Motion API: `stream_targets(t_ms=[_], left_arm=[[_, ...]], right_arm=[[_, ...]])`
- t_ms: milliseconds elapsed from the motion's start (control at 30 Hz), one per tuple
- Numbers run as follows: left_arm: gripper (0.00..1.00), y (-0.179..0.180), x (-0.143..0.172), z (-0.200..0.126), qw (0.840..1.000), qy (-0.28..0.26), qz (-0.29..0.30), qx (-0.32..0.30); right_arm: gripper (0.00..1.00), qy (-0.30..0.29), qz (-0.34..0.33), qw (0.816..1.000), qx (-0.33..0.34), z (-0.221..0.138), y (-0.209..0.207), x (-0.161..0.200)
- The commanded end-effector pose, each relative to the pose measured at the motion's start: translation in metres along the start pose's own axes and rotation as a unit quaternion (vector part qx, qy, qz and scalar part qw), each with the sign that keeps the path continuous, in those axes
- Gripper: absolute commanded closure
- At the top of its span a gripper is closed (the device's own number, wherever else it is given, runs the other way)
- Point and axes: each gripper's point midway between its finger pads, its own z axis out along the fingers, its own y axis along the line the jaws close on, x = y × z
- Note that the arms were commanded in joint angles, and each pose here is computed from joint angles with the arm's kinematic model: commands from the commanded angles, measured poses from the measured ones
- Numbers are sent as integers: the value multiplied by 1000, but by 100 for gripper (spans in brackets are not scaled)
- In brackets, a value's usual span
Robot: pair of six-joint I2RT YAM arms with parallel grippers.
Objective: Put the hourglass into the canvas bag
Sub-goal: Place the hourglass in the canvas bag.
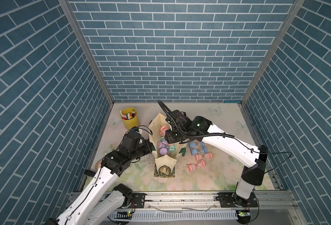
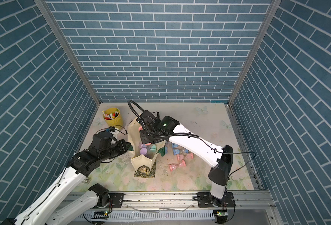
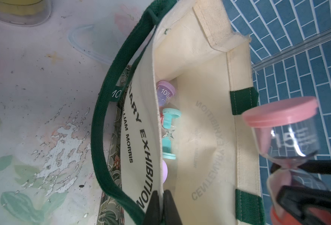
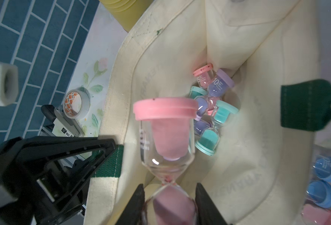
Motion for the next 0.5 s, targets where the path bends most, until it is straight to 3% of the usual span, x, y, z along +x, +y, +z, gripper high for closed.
stream_targets(t_ms=[0,467], left_arm=[[96,-1,-2,-6,1000,2,2,-2],[99,1,1,-3,1000,3,1,-3]], right_arm=[[87,14,-14,1000,-1,7,8,1],[89,86,-12,996,7,76,24,38]])
